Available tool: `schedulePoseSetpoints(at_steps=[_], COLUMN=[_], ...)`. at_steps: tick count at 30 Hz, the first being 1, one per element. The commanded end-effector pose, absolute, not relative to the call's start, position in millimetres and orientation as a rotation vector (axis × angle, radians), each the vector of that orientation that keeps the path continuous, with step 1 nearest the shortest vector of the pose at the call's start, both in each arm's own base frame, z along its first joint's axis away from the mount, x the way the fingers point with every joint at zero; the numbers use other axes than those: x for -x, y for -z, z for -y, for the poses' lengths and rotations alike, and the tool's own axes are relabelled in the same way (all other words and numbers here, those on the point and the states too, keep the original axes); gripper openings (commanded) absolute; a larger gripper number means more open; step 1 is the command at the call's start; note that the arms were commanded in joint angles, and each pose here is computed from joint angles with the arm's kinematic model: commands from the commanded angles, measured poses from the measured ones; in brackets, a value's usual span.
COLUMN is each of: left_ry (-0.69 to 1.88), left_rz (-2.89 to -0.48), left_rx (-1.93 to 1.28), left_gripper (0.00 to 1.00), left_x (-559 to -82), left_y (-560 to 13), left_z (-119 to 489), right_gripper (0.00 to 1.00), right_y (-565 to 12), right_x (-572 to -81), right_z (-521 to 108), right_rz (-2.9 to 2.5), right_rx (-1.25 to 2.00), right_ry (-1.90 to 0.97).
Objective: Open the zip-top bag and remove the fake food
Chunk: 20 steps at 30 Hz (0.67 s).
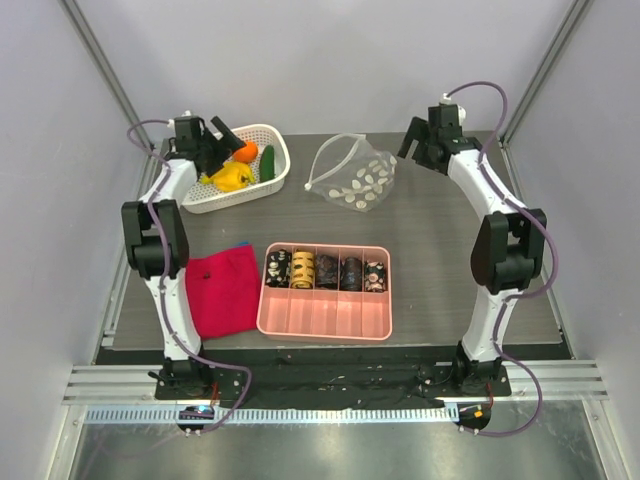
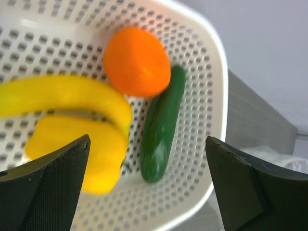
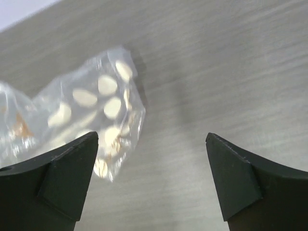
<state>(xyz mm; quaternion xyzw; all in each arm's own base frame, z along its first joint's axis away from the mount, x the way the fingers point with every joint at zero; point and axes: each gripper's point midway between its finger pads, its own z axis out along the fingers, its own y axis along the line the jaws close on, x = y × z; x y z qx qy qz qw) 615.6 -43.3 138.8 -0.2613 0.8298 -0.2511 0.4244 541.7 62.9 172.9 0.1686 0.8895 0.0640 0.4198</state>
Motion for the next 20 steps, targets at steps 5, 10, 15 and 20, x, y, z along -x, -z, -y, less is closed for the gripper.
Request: schedulePoseSetpoints(at_steps=[5,10,15,20], left_ry=[0.624,0.728,0.861,1.015], left_rz=[-2.076,-2.013,-1.959,-1.844], left_rx=[0.499,0.323,0.212,0.133], left_gripper=[1.0,1.0,1.0,1.0], left_x=[-494.6,-396.7,-319.6,-264.9], left_y=[-192.6,-236.5,-255.8,-289.5], left_z=[105.6,161.2,183.6,185.1], right_gripper=[1.0,1.0,1.0,0.99], right_y=[-192.3,-200.9,-216.4,-208.2], right_x=[-455.9,-397.5,-342.0,-302.9], right_z=[-108.1,-135.4,-135.7,-147.6], right_rz=[-2.239,-2.237,-2.161,-2.103], right_rx=[-0.32,-0.204,-0.176,-0.152], right_ry=[-0.058,-0.143,-0.325,-0.534])
